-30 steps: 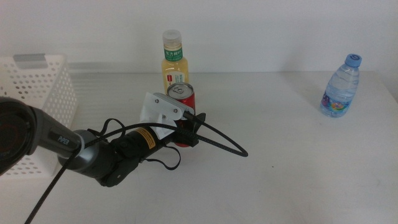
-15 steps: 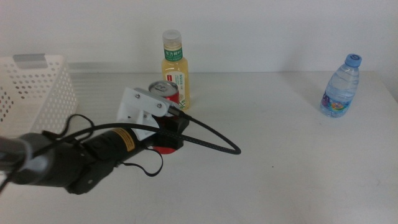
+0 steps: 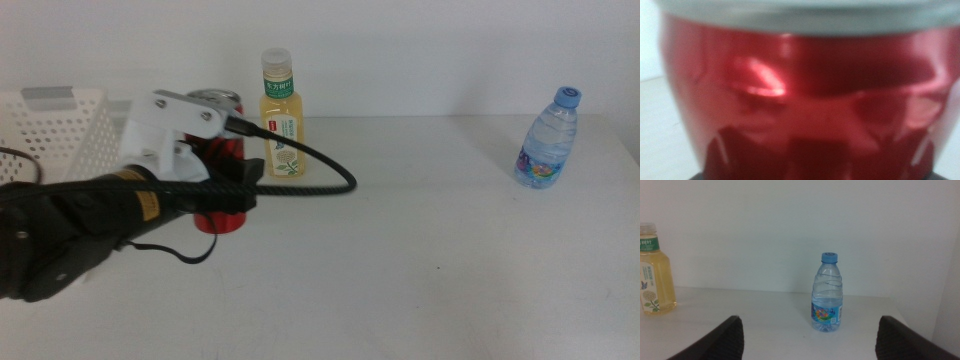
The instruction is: Use arms to grab the bottles and put them into the dustbin to the left of the table.
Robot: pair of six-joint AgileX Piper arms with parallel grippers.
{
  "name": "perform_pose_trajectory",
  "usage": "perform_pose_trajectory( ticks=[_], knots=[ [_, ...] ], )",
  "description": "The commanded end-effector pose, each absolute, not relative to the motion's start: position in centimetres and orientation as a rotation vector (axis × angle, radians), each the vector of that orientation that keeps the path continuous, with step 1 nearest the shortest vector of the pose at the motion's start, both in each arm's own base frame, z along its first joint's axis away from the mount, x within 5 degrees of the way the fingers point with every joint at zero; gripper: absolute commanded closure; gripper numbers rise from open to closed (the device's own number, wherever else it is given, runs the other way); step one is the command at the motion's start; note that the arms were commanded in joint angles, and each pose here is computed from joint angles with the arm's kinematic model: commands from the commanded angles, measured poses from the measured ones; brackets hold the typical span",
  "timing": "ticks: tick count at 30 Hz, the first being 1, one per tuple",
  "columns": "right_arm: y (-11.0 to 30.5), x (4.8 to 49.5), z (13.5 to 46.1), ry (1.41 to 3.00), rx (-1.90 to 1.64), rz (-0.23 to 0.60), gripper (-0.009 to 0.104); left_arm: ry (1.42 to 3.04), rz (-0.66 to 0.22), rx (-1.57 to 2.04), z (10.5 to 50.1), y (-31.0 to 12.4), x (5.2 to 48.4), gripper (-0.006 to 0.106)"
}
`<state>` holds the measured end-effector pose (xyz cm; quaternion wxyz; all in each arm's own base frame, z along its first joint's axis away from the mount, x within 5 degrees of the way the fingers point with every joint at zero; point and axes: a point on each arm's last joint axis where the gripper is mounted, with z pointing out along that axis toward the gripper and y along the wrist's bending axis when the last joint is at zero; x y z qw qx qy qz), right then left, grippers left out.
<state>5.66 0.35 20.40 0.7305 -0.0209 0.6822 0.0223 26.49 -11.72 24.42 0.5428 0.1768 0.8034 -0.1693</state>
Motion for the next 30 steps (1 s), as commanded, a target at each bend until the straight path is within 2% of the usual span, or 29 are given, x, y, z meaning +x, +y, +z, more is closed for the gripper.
perform_pose_trajectory(
  ticks=[1,7,14,15,18,20,26,30],
  knots=[
    [0.3,5.3,21.5,1.389,-0.051,0.032,0.018,1.789,-0.465,0.347,28.1,-11.5,25.8,0.089],
    [0.3,5.3,21.5,1.389,-0.051,0.032,0.018,1.837,-0.389,0.310,29.7,-10.5,24.9,0.089],
    [0.3,5.3,21.5,1.389,-0.051,0.032,0.018,1.860,-0.374,0.273,30.1,-10.0,24.5,0.089],
    [0.3,5.3,21.5,1.389,-0.051,0.032,0.018,1.890,-0.351,0.256,30.3,-9.8,24.6,0.089],
    [0.3,5.3,21.5,1.389,-0.051,0.032,0.018,2.003,-0.202,0.326,30.8,-9.2,24.8,0.090],
    [0.3,5.3,21.5,1.389,-0.051,0.032,0.018,2.046,-0.148,0.372,31.7,-8.9,25.0,0.090],
    [0.3,5.3,21.5,1.389,-0.051,0.032,0.018,2.100,-0.095,0.294,35.4,-6.6,25.8,0.096],
    [0.3,5.3,21.5,1.389,-0.051,0.032,0.018,2.172,-0.020,0.200,37.3,-3.9,26.9,0.102]
  ],
)
